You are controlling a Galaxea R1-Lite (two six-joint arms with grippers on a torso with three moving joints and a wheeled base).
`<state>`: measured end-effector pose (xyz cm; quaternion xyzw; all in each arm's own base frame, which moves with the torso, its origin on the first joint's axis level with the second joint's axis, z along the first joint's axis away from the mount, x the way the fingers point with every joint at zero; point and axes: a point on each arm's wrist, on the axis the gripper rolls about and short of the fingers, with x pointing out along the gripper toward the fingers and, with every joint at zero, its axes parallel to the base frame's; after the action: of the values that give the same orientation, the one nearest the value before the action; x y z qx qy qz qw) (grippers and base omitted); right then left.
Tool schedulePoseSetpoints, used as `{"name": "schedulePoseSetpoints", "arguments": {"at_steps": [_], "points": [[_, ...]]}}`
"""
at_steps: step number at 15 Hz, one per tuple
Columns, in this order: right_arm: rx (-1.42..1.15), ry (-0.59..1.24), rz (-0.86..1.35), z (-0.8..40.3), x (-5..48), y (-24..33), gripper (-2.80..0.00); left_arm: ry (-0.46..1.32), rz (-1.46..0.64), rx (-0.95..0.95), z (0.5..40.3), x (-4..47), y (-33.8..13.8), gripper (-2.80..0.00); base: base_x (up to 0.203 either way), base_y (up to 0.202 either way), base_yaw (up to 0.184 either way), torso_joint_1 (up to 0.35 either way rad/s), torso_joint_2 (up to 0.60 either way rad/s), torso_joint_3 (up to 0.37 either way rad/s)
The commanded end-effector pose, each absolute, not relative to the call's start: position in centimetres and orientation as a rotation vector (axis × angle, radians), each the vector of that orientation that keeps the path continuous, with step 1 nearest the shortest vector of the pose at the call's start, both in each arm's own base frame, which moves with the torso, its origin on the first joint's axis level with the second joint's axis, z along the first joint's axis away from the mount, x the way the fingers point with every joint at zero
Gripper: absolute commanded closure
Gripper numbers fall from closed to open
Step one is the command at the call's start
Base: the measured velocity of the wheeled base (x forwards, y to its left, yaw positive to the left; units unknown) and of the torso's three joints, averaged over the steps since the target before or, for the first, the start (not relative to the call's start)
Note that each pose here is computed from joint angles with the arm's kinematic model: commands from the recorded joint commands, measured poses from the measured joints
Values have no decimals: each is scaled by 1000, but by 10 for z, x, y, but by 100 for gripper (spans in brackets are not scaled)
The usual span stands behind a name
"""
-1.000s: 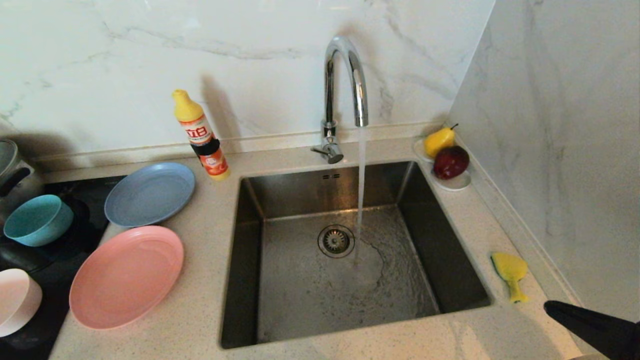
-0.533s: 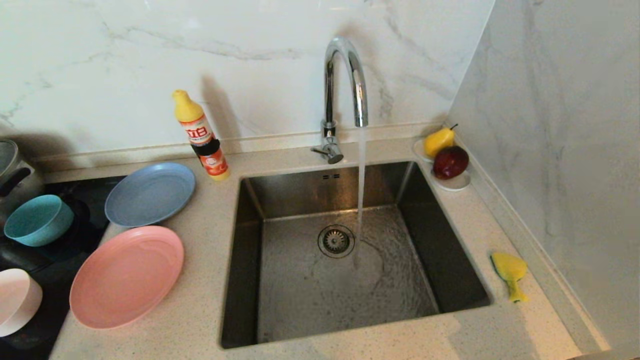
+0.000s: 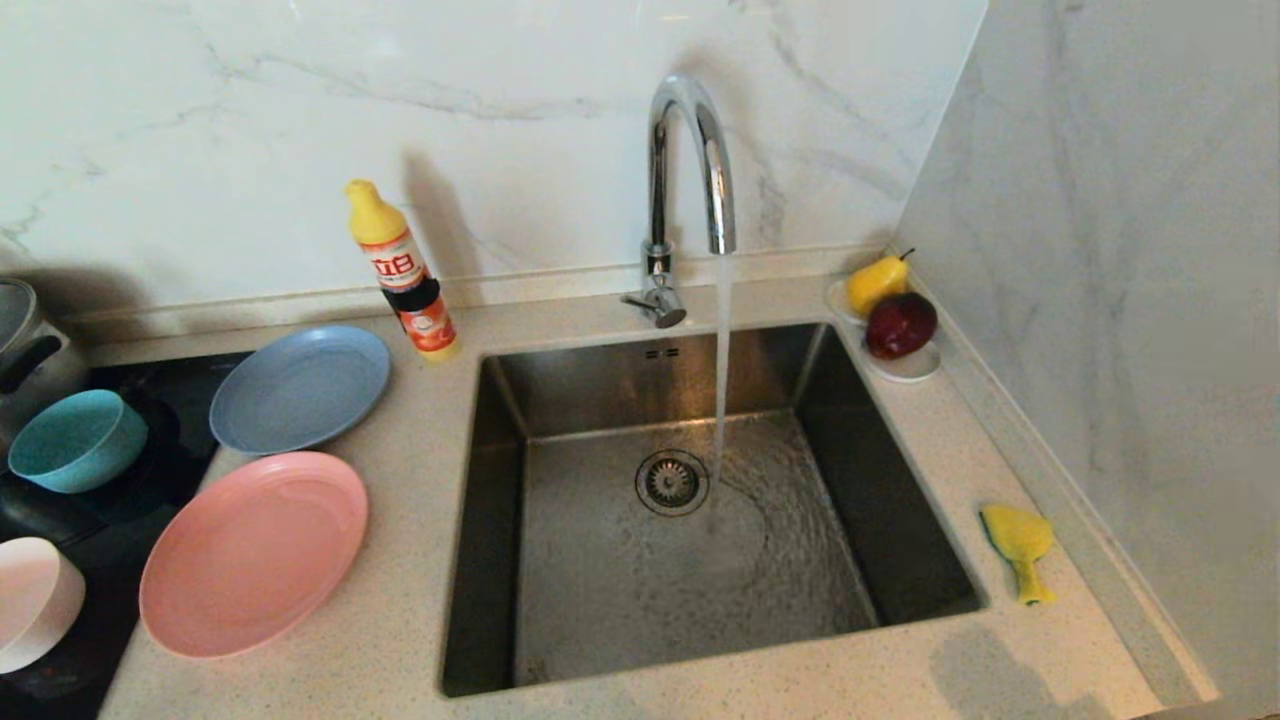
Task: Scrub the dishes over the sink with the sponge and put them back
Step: Turn off the faucet
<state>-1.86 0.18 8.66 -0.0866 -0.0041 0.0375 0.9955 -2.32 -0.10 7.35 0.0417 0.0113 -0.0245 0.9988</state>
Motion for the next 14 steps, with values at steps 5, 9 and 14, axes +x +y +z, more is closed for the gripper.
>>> {"name": "schedulePoseSetpoints", "arguments": {"at_steps": [5,9,14], "points": [[-75,18,24,75,-23,1,0,22,-46,77,73,-23,-1,0,0,0,0,0,0,0],[-31,4,20,75,-23,1,0,21,-45,75,74,-23,-1,0,0,0,0,0,0,0],[-28,4,22,75,-23,1,0,21,-45,75,73,-23,-1,0,0,0,0,0,0,0]]}}
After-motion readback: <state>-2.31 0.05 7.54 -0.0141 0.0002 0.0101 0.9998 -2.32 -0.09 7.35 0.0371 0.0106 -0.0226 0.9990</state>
